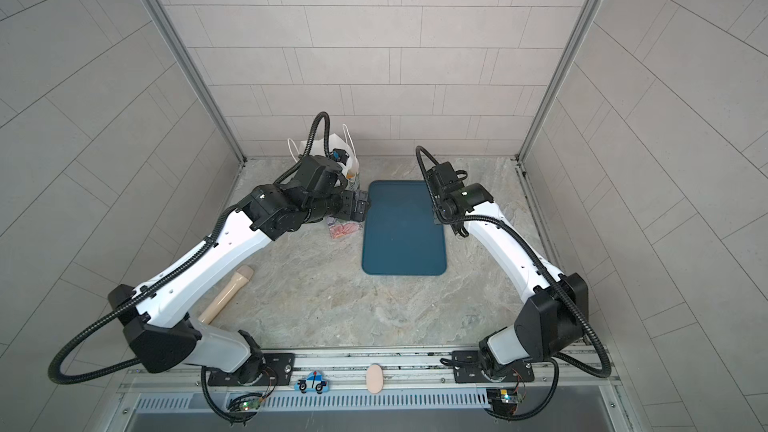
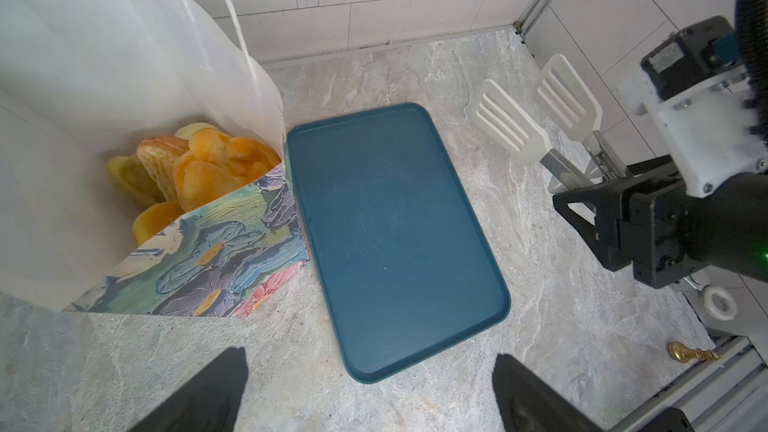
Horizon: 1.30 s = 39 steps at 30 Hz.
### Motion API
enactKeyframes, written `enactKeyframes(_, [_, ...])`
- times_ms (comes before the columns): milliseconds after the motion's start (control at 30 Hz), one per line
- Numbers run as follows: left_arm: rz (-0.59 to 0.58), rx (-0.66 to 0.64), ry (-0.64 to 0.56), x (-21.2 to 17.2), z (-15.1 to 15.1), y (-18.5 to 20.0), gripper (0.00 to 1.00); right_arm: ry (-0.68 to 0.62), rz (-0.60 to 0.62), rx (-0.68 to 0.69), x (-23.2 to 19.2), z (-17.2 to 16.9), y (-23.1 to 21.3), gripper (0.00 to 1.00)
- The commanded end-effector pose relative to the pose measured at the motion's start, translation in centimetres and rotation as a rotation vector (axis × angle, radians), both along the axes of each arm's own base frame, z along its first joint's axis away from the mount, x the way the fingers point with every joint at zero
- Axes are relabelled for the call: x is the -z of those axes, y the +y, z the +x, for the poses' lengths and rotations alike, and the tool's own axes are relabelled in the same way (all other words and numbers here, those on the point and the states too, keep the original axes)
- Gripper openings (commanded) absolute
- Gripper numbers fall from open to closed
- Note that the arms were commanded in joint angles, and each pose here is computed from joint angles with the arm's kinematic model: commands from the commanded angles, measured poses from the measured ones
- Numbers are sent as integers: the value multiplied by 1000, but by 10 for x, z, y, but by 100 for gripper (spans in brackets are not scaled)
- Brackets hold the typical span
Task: Place the fake bread into the paper bag
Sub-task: 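Withdraw the open tongs from the bag past the tray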
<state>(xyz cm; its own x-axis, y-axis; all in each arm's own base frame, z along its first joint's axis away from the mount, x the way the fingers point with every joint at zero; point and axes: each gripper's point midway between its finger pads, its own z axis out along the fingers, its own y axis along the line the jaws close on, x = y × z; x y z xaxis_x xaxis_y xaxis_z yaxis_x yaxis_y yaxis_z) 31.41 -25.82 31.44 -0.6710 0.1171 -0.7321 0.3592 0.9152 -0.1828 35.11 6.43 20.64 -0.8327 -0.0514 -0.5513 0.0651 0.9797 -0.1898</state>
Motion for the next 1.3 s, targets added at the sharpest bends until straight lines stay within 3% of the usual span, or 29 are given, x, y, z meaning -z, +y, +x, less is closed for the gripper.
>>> enactKeyframes(0, [-17, 13, -7, -4, -1, -7, 100, -64, -42, 97, -10, -3, -22, 62])
enactKeyframes(333, [-8, 11, 4, 3, -3, -8, 100, -7, -7, 202, 35, -11, -44, 64])
enactKeyframes(1267, [1, -11, 20, 16, -4, -3, 100, 96, 107, 258, 115, 15, -51, 65])
